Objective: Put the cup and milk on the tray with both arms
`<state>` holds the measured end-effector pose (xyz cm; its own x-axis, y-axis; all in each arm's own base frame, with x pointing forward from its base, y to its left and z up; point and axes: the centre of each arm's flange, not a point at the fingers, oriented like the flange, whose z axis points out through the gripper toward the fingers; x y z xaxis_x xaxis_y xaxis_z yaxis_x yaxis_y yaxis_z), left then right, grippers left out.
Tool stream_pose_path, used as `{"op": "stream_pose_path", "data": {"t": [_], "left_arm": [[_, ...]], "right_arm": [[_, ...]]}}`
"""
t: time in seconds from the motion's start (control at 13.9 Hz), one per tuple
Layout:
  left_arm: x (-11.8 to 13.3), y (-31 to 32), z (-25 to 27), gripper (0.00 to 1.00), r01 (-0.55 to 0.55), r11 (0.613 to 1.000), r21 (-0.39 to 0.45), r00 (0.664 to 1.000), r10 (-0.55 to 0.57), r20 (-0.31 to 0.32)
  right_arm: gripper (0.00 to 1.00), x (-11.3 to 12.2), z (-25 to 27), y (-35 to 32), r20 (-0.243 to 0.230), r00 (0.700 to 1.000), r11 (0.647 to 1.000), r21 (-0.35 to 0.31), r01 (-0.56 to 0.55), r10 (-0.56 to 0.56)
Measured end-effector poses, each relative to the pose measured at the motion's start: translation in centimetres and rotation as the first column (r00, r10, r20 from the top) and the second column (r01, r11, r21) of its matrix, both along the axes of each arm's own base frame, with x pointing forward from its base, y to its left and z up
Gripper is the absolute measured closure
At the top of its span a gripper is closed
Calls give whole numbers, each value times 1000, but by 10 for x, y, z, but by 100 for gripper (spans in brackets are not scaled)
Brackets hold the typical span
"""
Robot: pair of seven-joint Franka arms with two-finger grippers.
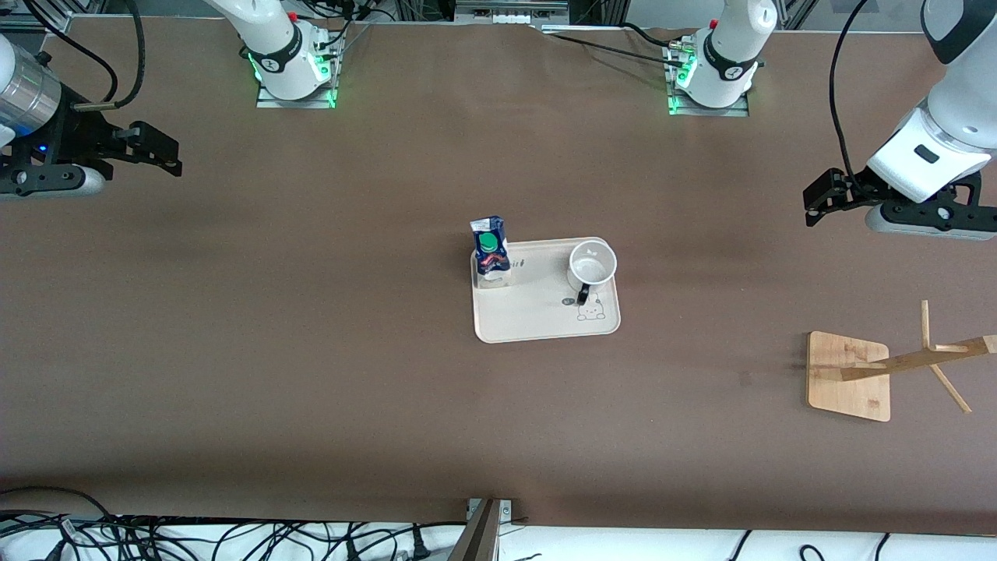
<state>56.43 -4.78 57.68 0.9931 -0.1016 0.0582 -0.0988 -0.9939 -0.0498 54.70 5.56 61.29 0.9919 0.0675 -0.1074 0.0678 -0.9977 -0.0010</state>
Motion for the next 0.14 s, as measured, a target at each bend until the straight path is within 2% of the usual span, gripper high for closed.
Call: {"op": "stream_pose_path", "data": {"t": [0.14], "left_arm": [[0, 0, 0, 0, 0, 1000, 0, 1000, 0, 0]], "right_arm": [[0, 0, 0, 0, 0, 1000, 1000, 0, 0, 0]]}}
